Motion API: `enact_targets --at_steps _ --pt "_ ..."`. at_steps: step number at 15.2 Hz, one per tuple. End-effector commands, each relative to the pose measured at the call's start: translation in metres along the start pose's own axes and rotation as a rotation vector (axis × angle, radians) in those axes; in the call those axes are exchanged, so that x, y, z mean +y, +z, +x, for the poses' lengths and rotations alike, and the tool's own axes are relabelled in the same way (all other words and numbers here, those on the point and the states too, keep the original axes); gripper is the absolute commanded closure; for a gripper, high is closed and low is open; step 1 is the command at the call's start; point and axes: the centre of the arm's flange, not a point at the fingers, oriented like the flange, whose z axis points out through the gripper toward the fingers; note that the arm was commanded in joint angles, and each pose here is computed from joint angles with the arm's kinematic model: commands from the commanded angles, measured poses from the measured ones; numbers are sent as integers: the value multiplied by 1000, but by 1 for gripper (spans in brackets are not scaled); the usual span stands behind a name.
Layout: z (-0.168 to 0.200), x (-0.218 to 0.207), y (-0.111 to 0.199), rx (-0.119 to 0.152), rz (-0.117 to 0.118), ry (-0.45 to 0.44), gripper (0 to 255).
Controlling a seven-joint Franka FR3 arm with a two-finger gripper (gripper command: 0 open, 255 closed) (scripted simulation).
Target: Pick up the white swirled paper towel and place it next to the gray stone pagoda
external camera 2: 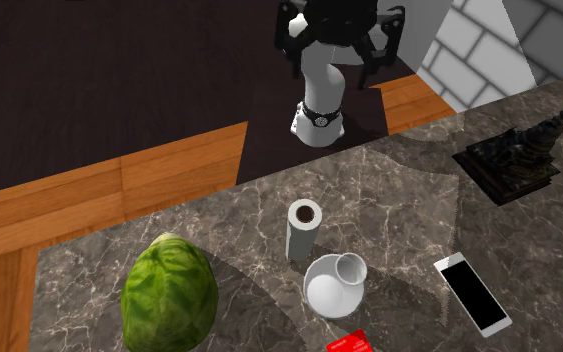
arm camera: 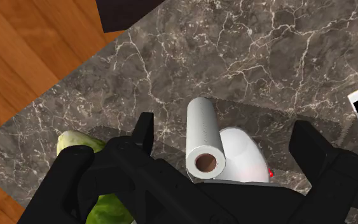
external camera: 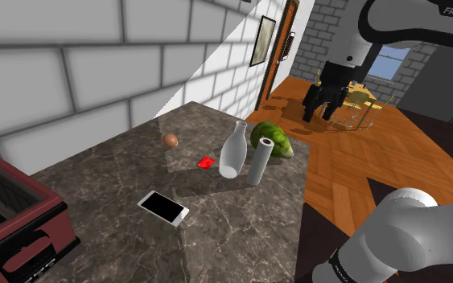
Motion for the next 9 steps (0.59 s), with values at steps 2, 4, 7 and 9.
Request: enact_targets --at_steps 2,4,7,9 --pt "10 0 9 0 -1 -6 0" --pt "30 -2 26 -1 -2 -19 0" --pt "60 -4 52 -1 -5 -39 0" --pt "80 -5 69 -1 -6 -52 0"
